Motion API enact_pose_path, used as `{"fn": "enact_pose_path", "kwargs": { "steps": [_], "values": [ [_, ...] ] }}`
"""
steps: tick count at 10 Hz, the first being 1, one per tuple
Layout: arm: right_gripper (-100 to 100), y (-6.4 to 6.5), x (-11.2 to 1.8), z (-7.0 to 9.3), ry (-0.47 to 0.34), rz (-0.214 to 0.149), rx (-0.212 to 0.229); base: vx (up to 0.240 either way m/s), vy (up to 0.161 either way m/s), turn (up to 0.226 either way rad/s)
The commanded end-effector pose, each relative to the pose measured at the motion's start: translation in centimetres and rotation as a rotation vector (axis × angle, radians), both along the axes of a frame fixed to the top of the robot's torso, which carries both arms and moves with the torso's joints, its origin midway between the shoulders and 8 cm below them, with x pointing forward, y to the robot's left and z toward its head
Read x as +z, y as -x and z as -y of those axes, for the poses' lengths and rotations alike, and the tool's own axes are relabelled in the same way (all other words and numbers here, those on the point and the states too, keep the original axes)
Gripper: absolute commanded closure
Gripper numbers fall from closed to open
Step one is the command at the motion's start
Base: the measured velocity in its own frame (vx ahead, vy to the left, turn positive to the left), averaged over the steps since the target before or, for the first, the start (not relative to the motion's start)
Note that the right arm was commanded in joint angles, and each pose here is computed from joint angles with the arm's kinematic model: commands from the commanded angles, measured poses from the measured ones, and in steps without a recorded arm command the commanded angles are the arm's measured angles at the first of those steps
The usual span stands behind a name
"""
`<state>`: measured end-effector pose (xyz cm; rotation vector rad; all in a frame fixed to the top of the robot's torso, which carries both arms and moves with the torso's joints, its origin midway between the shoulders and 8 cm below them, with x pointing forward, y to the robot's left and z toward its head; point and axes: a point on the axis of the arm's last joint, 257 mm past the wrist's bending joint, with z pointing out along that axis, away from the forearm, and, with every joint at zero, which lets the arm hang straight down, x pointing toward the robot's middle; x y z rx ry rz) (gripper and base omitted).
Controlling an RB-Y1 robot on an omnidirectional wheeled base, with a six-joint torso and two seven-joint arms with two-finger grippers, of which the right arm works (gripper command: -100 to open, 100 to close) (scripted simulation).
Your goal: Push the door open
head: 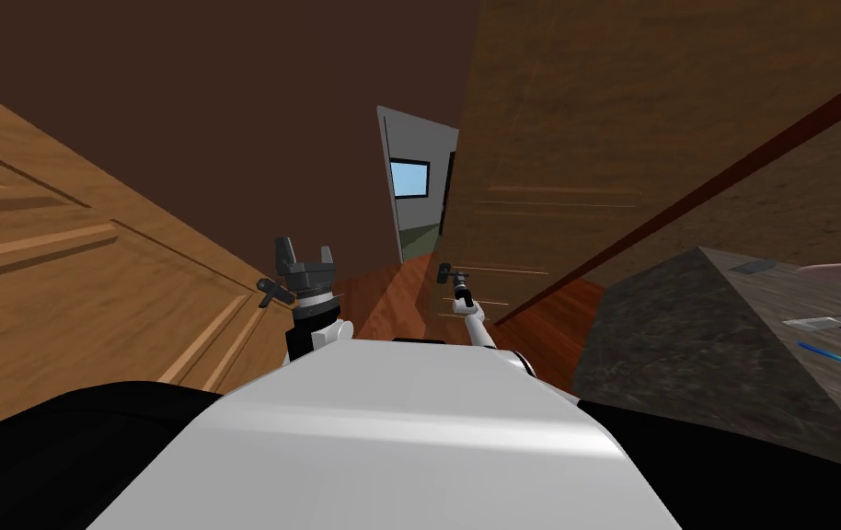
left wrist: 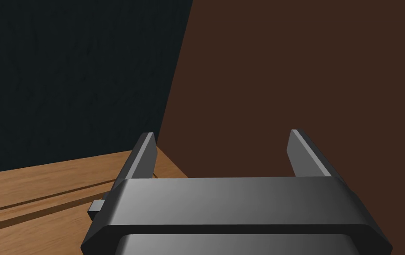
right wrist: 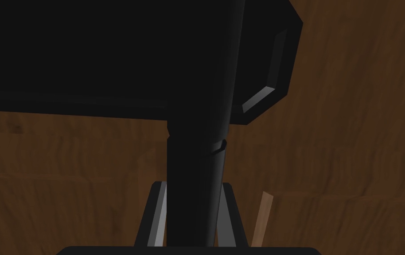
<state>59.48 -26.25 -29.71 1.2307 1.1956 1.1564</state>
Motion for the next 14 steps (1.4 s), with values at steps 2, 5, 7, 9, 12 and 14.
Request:
{"fn": "enact_pose_path", "kwargs": {
  "steps": [2,5,7,9,12,14],
  "values": [
    [100,0.0,0.6,2.5,0.01,0.017,-0.037,0.198,0.091,-0.061],
    [100,0.2,0.6,4.7,0.011,0.018,-0.077,0.204,0.095,-0.062],
    [100,0.4,0.7,5.9,0.011,0.019,-0.098,0.131,0.065,-0.035],
    [100,0.6,0.7,7.4,0.01,0.019,-0.127,0.195,0.131,-0.087],
    [100,1.0,0.7,9.1,0.006,0.019,-0.161,0.148,0.08,-0.063],
    [100,1.2,0.7,10.1,0.004,0.02,-0.181,0.162,0.099,-0.075]
  ]
}}
